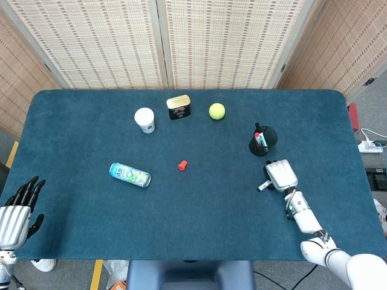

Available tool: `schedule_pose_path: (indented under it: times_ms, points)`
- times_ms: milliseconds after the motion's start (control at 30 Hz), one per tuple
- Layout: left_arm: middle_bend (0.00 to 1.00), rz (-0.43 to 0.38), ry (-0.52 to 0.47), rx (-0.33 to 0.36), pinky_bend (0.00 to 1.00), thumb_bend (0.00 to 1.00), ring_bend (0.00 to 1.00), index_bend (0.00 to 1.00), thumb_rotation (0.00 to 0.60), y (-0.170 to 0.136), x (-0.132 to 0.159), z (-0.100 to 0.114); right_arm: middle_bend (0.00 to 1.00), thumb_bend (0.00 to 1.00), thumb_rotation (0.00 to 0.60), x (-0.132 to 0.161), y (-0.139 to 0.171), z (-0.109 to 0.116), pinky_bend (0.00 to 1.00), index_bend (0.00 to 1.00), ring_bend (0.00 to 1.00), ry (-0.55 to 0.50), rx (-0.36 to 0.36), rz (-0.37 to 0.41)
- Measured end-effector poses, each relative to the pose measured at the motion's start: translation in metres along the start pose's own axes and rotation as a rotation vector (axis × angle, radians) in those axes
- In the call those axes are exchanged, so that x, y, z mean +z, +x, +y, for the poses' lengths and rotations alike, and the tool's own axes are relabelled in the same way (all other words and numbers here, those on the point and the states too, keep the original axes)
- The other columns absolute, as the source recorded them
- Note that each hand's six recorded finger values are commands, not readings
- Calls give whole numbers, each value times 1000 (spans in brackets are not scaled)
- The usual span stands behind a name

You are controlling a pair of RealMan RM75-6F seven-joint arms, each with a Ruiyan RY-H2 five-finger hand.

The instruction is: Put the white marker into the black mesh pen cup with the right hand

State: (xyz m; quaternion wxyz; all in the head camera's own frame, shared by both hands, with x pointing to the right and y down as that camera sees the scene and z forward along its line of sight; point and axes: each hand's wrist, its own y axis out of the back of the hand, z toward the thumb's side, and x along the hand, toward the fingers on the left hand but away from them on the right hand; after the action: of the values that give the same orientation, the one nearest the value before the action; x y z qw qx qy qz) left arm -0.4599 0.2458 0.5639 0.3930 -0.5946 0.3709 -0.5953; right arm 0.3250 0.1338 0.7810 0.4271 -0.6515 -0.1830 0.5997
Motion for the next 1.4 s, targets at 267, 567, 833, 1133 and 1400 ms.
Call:
schedule_pose_path:
  times_ms: [267,567,833,1133,1400]
  points:
    - [21,-1,0,0,333,302,104,84,600,0,0,0,629,32,600,-2,1,4,891,839,627,-7,-16,-9]
    - [21,-3,3,-2,333,302,104,84,600,0,1,0,629,32,600,-4,4,6,892,798,627,4,-33,-9]
    - [21,-2,1,-3,333,302,104,84,600,-1,1,0,602,35,600,-3,5,4,893,613,592,36,-33,-30]
    - [22,0,-5,2,333,302,104,84,600,-1,1,1,544,43,600,0,6,-8,916,595,570,24,35,-43]
    - [22,2,-5,-1,333,302,104,89,600,-1,0,1,589,45,600,6,7,-5,977,814,672,-7,20,-51]
